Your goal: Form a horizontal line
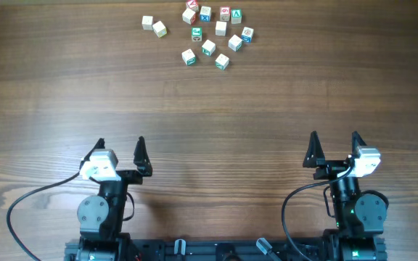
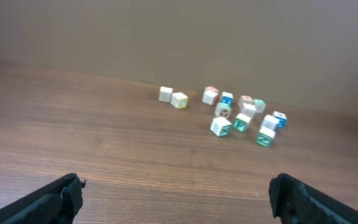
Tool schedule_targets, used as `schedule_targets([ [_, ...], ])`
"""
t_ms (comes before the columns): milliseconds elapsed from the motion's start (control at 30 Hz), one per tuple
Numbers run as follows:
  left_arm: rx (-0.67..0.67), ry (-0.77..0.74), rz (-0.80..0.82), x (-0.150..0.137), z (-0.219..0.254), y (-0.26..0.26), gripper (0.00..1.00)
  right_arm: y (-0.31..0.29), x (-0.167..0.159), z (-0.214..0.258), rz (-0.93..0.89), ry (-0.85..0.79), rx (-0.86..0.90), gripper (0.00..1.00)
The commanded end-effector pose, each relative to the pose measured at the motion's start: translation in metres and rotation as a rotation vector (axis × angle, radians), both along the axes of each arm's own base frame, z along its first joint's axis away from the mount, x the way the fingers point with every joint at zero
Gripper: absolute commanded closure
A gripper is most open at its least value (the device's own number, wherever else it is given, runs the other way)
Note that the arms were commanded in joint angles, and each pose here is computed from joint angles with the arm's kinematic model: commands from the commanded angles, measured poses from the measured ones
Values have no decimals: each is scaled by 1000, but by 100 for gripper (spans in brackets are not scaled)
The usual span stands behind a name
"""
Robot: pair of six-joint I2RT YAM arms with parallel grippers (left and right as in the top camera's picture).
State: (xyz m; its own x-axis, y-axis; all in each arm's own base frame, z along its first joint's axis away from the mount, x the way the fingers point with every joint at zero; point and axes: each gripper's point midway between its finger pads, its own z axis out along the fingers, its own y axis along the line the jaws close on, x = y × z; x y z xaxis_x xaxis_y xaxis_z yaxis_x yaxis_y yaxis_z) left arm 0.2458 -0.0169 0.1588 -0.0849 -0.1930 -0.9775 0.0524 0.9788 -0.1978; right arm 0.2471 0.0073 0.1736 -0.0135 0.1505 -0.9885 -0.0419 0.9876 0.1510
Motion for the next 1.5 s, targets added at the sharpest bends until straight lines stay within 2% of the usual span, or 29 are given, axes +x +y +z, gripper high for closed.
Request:
schedule_targets([
  [0, 6, -52, -199, -5, 10, -33, 0, 1, 0, 1, 10, -7, -17, 0],
  [100, 14, -187, -399, -19, 42, -65, 0, 1, 0, 1, 10, -7, -17, 0],
  [167, -6, -250, -446, -25, 59, -72, 0, 1, 0, 1, 10, -7, -18, 0],
  [333, -38, -295, -457, -32, 88, -73, 0, 1, 0, 1, 10, -7, -17, 0],
  [500, 26, -319, -450, -37, 121, -72, 0, 1, 0, 1, 10, -7, -17, 0],
  [700, 48, -270, -449, -24, 161, -73, 0, 1, 0, 1, 10, -7, -17, 0],
  [1167, -21, 227, -440, 81, 241, -78, 0, 1, 0, 1, 10, -7, -17, 0],
  [1333, 11, 330, -301, 138, 255, -66, 0, 1, 0, 1, 10, -7, -17, 0],
  [1467, 60, 376, -236, 181, 245, -75, 0, 1, 0, 1, 10, -7, -17, 0],
])
